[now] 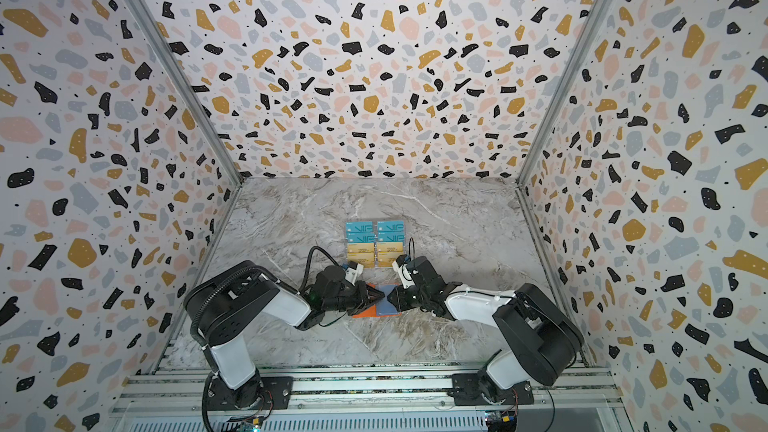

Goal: Put the credit cards into the card holder

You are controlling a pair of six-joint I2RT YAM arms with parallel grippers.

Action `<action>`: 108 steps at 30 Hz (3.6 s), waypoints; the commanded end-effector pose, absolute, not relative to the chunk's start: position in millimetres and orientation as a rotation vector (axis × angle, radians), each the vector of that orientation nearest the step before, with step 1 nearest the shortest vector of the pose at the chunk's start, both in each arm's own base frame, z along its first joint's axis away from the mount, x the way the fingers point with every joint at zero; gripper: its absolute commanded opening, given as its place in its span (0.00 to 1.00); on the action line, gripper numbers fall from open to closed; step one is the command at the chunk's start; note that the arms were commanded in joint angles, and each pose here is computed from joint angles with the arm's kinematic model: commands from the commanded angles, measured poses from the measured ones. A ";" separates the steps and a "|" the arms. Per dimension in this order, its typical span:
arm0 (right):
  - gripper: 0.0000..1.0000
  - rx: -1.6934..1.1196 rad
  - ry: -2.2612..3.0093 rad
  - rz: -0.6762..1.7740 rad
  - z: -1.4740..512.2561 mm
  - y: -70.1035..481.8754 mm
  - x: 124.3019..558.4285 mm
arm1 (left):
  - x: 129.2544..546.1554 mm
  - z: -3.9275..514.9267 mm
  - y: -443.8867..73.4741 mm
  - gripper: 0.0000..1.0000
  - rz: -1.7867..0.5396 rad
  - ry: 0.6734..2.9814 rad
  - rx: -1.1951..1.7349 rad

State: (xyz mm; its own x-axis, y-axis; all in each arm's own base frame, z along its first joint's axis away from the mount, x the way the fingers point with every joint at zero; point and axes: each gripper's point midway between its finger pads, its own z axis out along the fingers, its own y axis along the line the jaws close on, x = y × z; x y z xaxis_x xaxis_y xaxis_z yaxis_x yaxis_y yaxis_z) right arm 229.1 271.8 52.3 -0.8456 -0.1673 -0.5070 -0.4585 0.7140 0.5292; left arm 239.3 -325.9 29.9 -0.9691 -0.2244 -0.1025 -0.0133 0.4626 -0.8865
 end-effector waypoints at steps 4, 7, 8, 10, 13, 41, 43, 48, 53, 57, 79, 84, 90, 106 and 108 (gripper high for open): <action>0.19 -0.443 2.459 0.954 68.4 265.8 232.6 | 244.1 38.1 -329.8 0.01 -1.514 2.468 -0.159; 0.19 -0.419 2.473 0.959 62.5 260.1 233.8 | 244.8 44.3 -326.2 0.00 -1.519 2.444 -0.156; 0.19 -0.412 2.478 0.960 60.4 258.2 233.9 | 245.0 45.3 -323.8 0.00 -1.519 2.439 -0.160; 0.18 -0.400 2.479 0.961 57.9 254.9 235.8 | 244.2 49.6 -322.0 0.00 -1.524 2.424 -0.149; 0.18 -0.396 2.487 0.957 53.7 251.4 238.8 | 242.7 52.9 -320.4 0.00 -1.521 2.418 -0.132; 0.18 -0.567 2.432 1.093 62.1 287.0 227.9 | 237.0 59.3 -316.3 0.41 -1.565 2.405 -0.126; 0.18 -0.573 2.424 1.107 63.7 288.4 227.1 | 237.6 63.2 -314.9 0.50 -1.550 2.408 -0.134; 0.18 -0.583 2.407 1.141 66.7 291.7 225.8 | 239.0 73.9 -308.4 0.63 -1.431 2.450 -0.083; 0.18 -0.613 2.386 1.173 70.9 299.1 223.0 | 244.3 82.5 -290.3 0.63 -1.216 2.511 -0.054; 0.18 -0.656 2.377 1.192 72.3 312.0 218.8 | 250.1 100.2 -266.9 0.59 -1.102 2.482 -0.100; 0.15 -0.577 2.447 1.191 42.8 339.9 227.5 | 254.3 102.7 -264.9 0.26 -1.141 2.452 -0.211; 0.15 -0.523 2.456 1.186 41.6 337.9 229.5 | 254.2 88.4 -283.3 0.22 -1.155 2.462 -0.219; 0.15 -0.515 2.433 1.182 54.7 335.4 229.7 | 250.9 55.2 -278.4 0.17 -1.053 2.538 -0.223; 0.37 -0.707 2.364 0.884 98.6 312.2 268.6 | 235.2 16.0 -256.6 0.16 -0.851 2.658 -0.095; 0.46 -0.734 2.344 0.797 107.5 305.4 284.6 | 235.8 17.3 -258.0 0.17 -0.853 2.655 -0.076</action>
State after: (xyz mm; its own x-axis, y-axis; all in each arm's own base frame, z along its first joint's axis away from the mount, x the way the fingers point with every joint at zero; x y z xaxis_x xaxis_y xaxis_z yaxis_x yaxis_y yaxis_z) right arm 270.8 319.1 90.9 -0.7691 -0.2333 -0.5950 -0.5803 0.6450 0.4973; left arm 241.2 -263.1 26.0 -0.9319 -0.1968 -0.3046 0.0310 0.7936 -0.6077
